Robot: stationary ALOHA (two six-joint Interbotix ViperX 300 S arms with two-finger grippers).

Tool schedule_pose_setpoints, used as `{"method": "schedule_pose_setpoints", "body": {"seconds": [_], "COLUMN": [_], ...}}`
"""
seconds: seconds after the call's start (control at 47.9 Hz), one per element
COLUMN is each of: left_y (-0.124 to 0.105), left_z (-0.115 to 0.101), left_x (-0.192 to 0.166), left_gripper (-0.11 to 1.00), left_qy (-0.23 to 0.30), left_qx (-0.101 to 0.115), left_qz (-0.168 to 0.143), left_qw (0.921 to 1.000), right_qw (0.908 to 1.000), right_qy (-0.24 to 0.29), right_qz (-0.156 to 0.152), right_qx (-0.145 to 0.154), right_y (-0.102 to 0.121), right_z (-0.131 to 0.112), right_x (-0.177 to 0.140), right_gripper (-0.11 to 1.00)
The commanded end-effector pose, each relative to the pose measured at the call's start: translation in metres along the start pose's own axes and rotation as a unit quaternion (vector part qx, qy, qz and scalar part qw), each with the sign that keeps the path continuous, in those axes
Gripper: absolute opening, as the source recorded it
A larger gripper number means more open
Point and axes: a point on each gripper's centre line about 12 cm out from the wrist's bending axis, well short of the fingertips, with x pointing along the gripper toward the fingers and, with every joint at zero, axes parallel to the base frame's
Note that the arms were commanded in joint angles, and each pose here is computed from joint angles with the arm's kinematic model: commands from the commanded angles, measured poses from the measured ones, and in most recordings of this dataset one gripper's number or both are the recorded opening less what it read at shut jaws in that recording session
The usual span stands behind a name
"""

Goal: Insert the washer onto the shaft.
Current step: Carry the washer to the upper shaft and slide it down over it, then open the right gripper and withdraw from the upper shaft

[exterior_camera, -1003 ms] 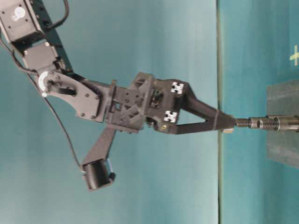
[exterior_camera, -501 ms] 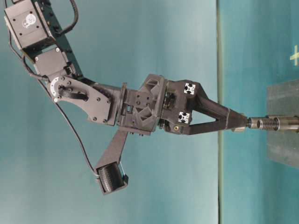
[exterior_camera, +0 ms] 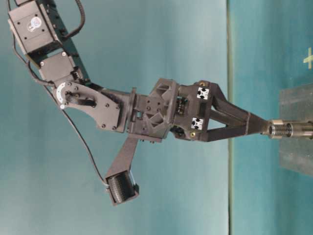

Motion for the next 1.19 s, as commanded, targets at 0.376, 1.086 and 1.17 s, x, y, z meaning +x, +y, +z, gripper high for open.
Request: {"method": "schedule_pose_setpoints", "body": {"seconds": [0.376, 1.086, 1.17], "left_y": [-0.002, -0.008, -0.008], "left_z": [0.006, 0.006, 0.006], "left_x": [-0.001, -0.001, -0.002], "left_gripper": [0.00, 0.00, 0.00], "left_qy": [-0.010, -0.011, -0.011], "left_qx": [-0.003, -0.007, -0.007], "left_qz": [-0.004, -0.015, -0.015], "left_qw": [0.9999, 0.9998, 0.9998], "right_qw": [0.9988, 1.0000, 0.9999], "right_qy": [-0.022, 0.001, 0.005], "right_qz": [0.044, -0.001, 0.006], "right_qx": [0.007, 0.008, 0.006], "right_y": [0.024, 0.004, 0.013], "right_z": [0.012, 0.008, 0.005], "right_x": [-0.016, -0.020, -0.028], "right_gripper": [0.72, 0.70, 0.70]}}
